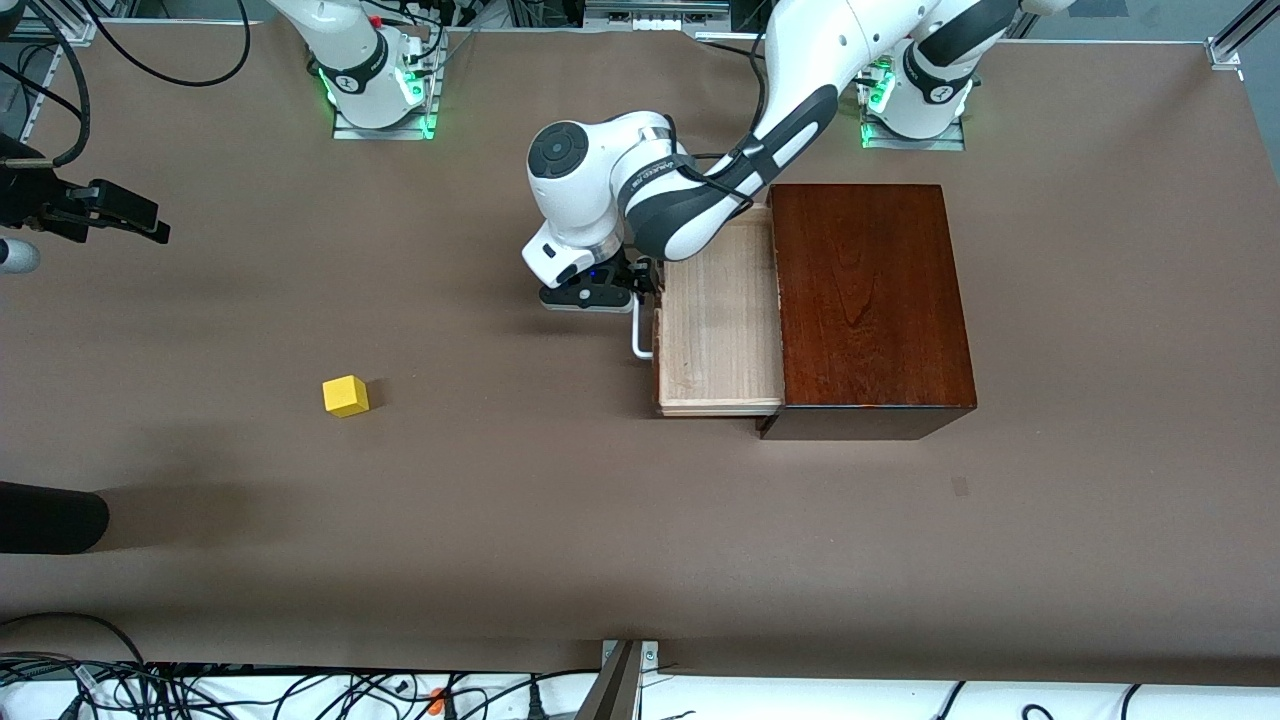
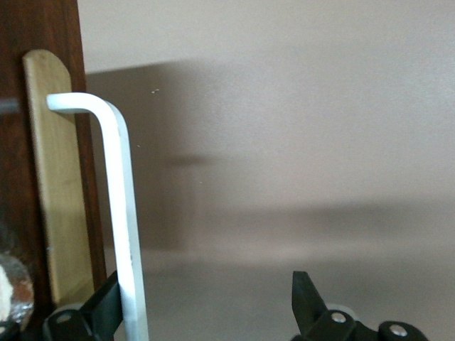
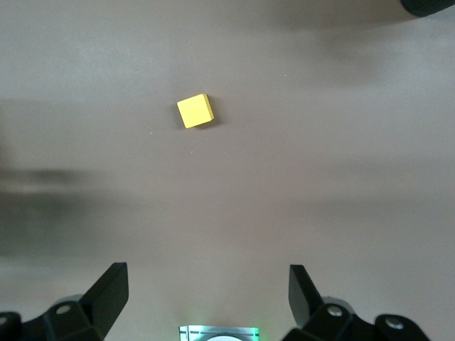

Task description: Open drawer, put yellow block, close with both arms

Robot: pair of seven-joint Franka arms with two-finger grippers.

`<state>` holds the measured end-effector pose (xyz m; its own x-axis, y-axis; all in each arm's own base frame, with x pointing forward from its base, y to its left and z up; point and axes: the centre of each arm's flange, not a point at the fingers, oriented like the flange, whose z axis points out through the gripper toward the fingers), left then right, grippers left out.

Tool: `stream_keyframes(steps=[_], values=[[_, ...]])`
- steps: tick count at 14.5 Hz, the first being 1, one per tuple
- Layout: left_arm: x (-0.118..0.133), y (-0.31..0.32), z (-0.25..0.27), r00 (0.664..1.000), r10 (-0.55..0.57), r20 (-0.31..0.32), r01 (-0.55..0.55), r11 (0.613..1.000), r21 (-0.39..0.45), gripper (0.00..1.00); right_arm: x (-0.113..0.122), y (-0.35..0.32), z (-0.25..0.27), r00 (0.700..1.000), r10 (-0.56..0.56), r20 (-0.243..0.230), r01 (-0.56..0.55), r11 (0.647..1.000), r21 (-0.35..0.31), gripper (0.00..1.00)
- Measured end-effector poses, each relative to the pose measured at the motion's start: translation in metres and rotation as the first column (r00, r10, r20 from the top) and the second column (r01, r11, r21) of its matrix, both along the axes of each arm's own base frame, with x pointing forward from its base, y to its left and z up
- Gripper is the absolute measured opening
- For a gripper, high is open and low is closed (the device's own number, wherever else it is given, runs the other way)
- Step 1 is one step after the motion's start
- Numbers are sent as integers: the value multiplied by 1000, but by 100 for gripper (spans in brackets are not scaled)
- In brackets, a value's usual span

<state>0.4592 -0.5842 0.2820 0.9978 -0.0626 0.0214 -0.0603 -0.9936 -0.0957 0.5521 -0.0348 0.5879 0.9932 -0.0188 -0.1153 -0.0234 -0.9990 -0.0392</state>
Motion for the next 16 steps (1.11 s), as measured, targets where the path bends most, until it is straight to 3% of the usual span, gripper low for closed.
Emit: stream_keyframes(steps=[5,8,12,16], values=[[9,-1,23,1000,27,8,-26,999,-28,100,0,0,0,1000,0,0,0,1000,0,100],[27,22,84,997,79,-16,-80,996,-48,100,0,0,0,1000,0,0,0,1000,0,100],[72,111,180,991,129,-40,-132,986,-98,100,0,0,-1,1000,0,-1,0,1000,0,100],[109,208,216,978,209,-14,-210,974,-87,100,17,3,-24,1000,5,-4,-5,1000,-1,100]])
